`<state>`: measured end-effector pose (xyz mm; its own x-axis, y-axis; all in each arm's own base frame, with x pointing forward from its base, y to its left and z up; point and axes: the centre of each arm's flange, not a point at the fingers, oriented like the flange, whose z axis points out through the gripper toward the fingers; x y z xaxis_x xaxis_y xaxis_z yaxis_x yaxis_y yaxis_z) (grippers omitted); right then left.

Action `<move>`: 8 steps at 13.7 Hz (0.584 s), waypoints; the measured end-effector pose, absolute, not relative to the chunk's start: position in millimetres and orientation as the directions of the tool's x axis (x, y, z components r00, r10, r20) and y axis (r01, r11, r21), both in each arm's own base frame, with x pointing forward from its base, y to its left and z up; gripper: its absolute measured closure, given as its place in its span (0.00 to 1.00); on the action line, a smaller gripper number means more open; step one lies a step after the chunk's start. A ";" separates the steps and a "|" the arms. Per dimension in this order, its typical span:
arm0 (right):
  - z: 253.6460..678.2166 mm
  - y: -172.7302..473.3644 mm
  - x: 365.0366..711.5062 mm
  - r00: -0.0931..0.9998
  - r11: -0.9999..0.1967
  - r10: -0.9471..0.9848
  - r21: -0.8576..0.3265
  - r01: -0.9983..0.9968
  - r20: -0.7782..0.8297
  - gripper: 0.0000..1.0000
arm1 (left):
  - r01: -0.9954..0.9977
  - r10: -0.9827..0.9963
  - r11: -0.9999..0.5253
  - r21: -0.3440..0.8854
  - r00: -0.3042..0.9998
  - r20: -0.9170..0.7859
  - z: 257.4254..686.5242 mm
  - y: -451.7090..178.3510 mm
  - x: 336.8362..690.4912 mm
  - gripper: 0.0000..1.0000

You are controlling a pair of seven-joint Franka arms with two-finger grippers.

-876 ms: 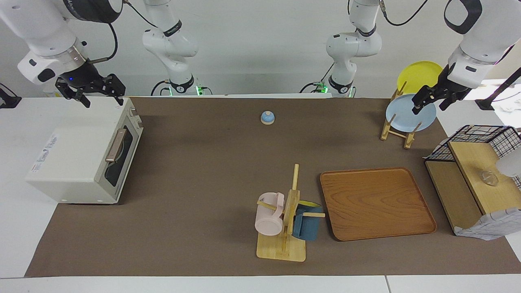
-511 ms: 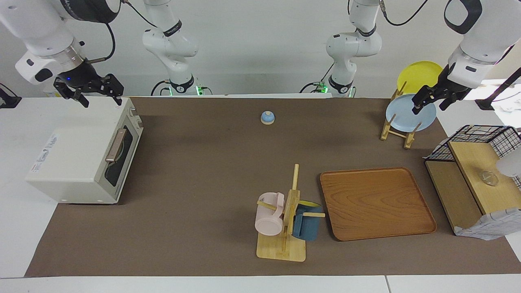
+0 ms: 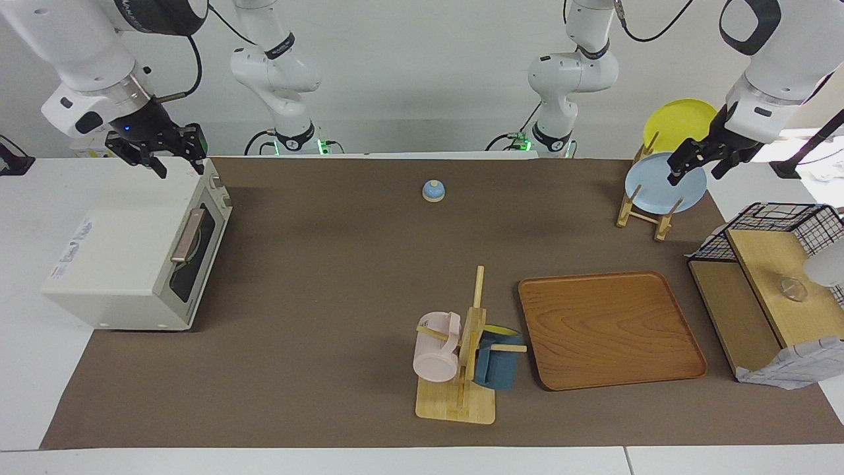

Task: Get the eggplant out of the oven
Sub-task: 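Reach the right gripper into the open oven toward the green plate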

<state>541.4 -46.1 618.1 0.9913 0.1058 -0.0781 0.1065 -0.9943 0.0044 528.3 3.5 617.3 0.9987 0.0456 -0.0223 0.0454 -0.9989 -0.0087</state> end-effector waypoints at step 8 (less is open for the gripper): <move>520.4 -64.4 551.8 0.991 -0.989 -0.075 0.134 -0.060 -0.115 0.99 | 0.045 0.046 -0.999 -0.009 0.999 -0.022 617.3 3.5 528.3 0.00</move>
